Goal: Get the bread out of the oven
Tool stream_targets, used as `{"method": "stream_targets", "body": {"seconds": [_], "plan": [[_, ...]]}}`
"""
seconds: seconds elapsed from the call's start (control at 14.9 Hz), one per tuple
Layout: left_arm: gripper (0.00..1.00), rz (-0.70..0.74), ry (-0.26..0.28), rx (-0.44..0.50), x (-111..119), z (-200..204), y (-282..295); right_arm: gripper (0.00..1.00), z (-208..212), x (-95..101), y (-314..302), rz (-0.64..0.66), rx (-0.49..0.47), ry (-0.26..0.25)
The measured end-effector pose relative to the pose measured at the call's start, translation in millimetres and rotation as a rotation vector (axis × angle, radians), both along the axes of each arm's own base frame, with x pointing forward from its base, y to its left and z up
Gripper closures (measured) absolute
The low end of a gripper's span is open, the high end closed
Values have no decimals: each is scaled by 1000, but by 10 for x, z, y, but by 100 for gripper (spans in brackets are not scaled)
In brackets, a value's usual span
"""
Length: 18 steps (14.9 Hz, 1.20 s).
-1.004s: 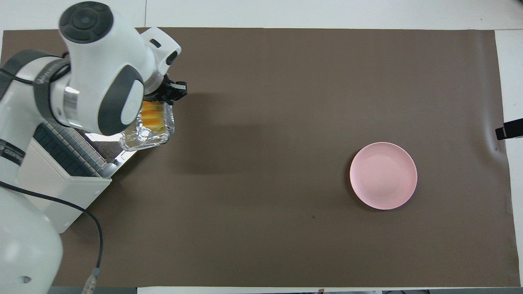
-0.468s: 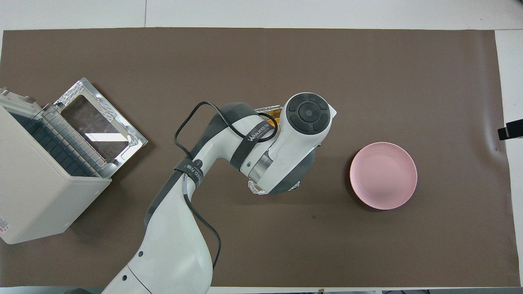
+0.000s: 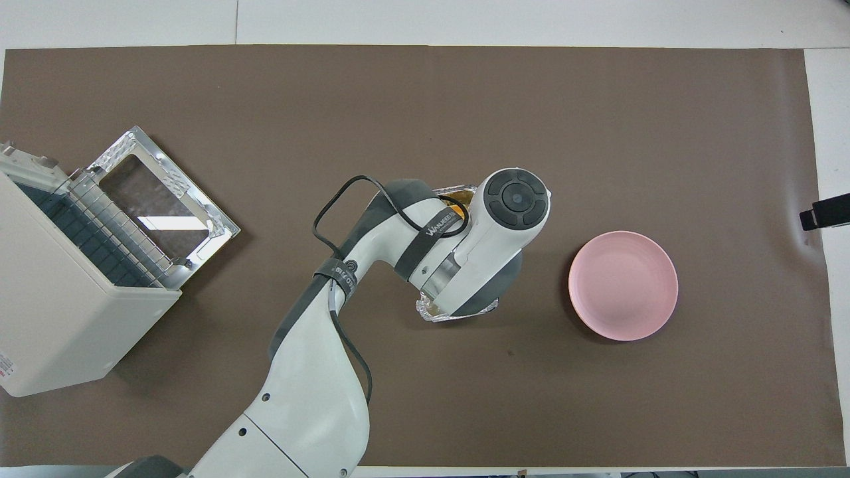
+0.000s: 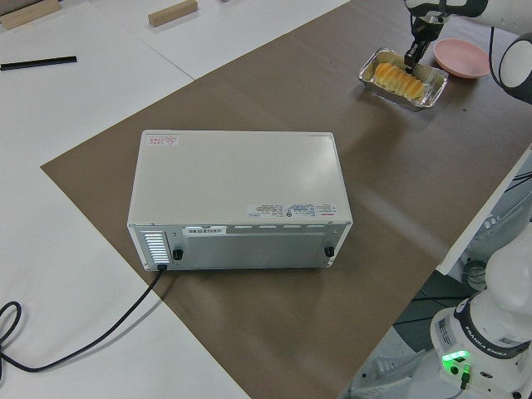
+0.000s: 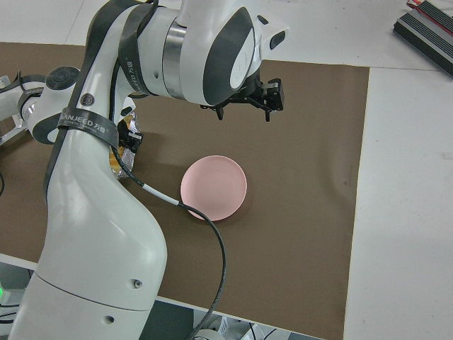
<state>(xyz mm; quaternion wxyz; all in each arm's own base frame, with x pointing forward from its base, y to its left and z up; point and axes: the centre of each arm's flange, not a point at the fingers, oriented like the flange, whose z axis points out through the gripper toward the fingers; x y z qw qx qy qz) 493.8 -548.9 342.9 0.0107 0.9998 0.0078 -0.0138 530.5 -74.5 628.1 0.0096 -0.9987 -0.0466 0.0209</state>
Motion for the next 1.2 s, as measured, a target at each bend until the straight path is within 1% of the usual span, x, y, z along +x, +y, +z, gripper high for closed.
{"method": "stream_targets", "body": {"seconds": [0.13,0.27,0.4,0.47,0.54,0.67,0.74,0.8,0.87,1.0,1.07,1.2], "plan": [[60,23,-27,-2,135,161,94,0,-10,6,53,9,0,2],[39,50,-44,1,252,490,260,0,-18,15,136,9,-1,4],[18,104,-56,0,403,990,591,0,-34,30,291,-7,-4,8],[5,149,-53,4,531,1289,903,0,-51,42,407,-14,-6,9],[0,207,-48,7,685,1610,1319,0,-77,61,546,-15,-9,3],[0,287,-29,13,961,2156,2331,0,-209,113,850,14,-12,-17],[0,293,-11,19,1046,2341,2863,0,-317,136,1026,30,-14,-25],[0,272,18,28,1086,2437,3342,0,-440,158,1212,35,-14,-28],[0,238,54,36,1097,2457,3756,0,-591,200,1426,36,-13,-26],[0,172,115,36,1053,2415,4338,0,-933,344,1850,26,-15,-34],[0,142,136,31,994,2400,4536,0,-1138,429,2054,9,-14,-38],[0,106,159,20,833,2413,4722,0,-1529,577,2388,-16,-6,-49]]}}
